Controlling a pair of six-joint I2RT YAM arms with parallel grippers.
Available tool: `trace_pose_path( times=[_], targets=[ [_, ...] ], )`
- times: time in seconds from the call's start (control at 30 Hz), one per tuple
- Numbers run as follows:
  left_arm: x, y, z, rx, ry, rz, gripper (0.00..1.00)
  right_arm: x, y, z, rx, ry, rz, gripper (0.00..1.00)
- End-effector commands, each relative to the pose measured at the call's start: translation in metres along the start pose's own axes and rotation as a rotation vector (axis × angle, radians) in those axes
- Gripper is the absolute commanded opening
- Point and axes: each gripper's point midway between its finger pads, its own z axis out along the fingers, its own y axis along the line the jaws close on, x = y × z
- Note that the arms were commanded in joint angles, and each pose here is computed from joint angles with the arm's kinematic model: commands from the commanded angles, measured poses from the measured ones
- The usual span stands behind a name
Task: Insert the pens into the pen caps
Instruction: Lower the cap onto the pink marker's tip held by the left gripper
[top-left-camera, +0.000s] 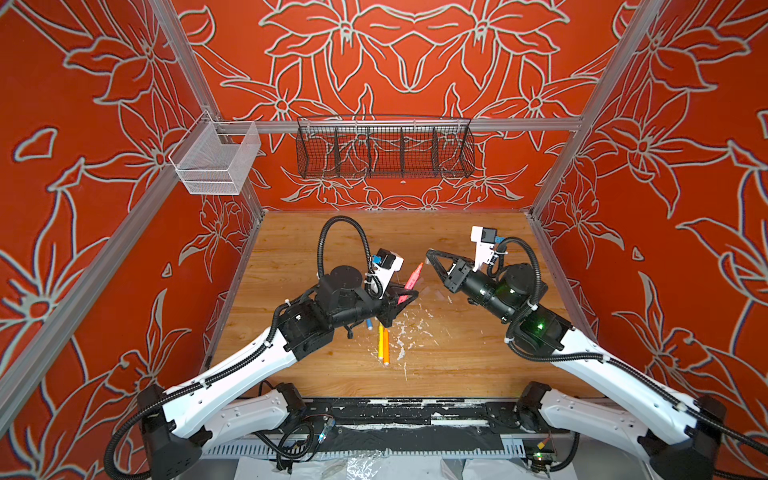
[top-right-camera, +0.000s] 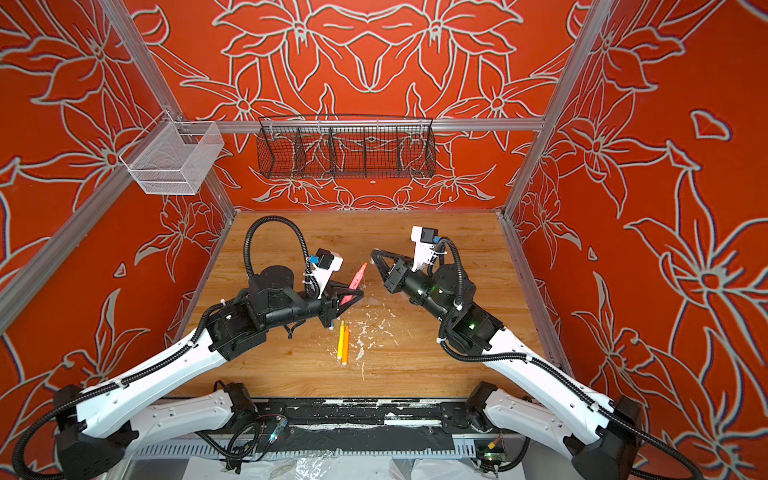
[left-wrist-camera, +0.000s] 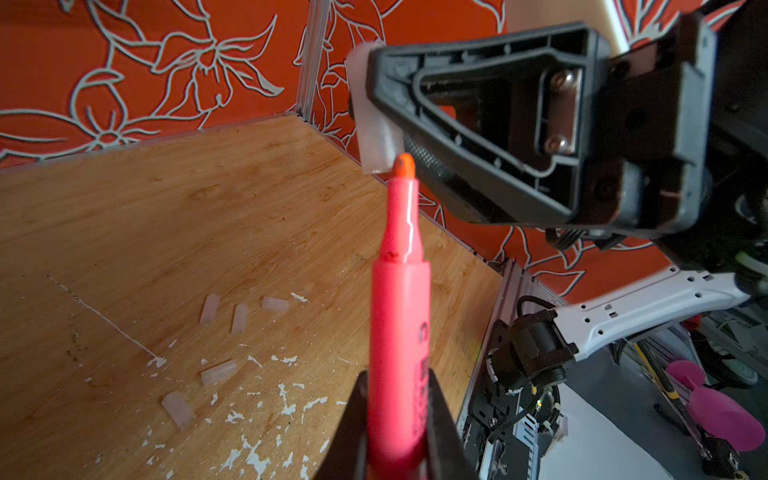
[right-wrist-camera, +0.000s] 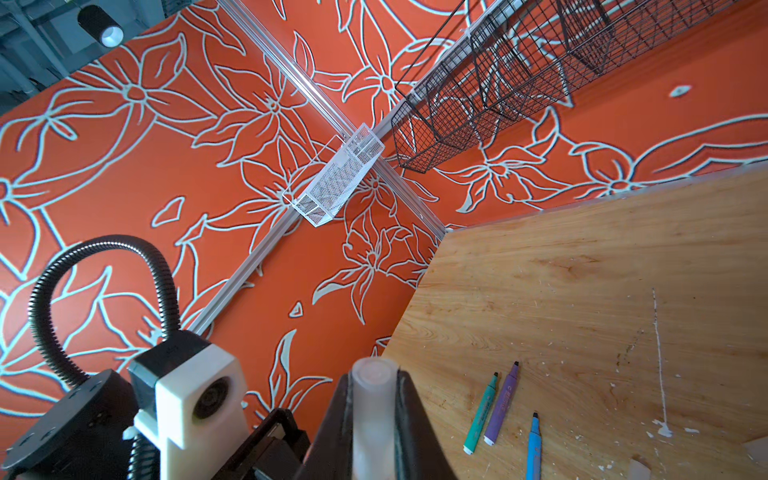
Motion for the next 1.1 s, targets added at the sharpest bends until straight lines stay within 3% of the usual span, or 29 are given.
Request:
trace_pose_path(
  times=[0.0, 0.63, 1.07],
  targets=[
    [-0.005, 0.0, 0.0, 0.001, -0.022, 0.013, 0.0, -0.01, 0.025, 0.0, -0.101, -0.023, 0.03, 0.12],
    [-0.005, 0.005, 0.001, -0.025, -0.024, 0.012, 0.0, 0.005, 0.027, 0.009, -0.141, 0.015, 0.075, 0.12],
    [-0.013, 0.012, -0.013, -0.077, -0.093, 0.005, 0.0, 0.02, 0.014, 0.009, -0.117, 0.031, 0.105, 0.12]
  ],
)
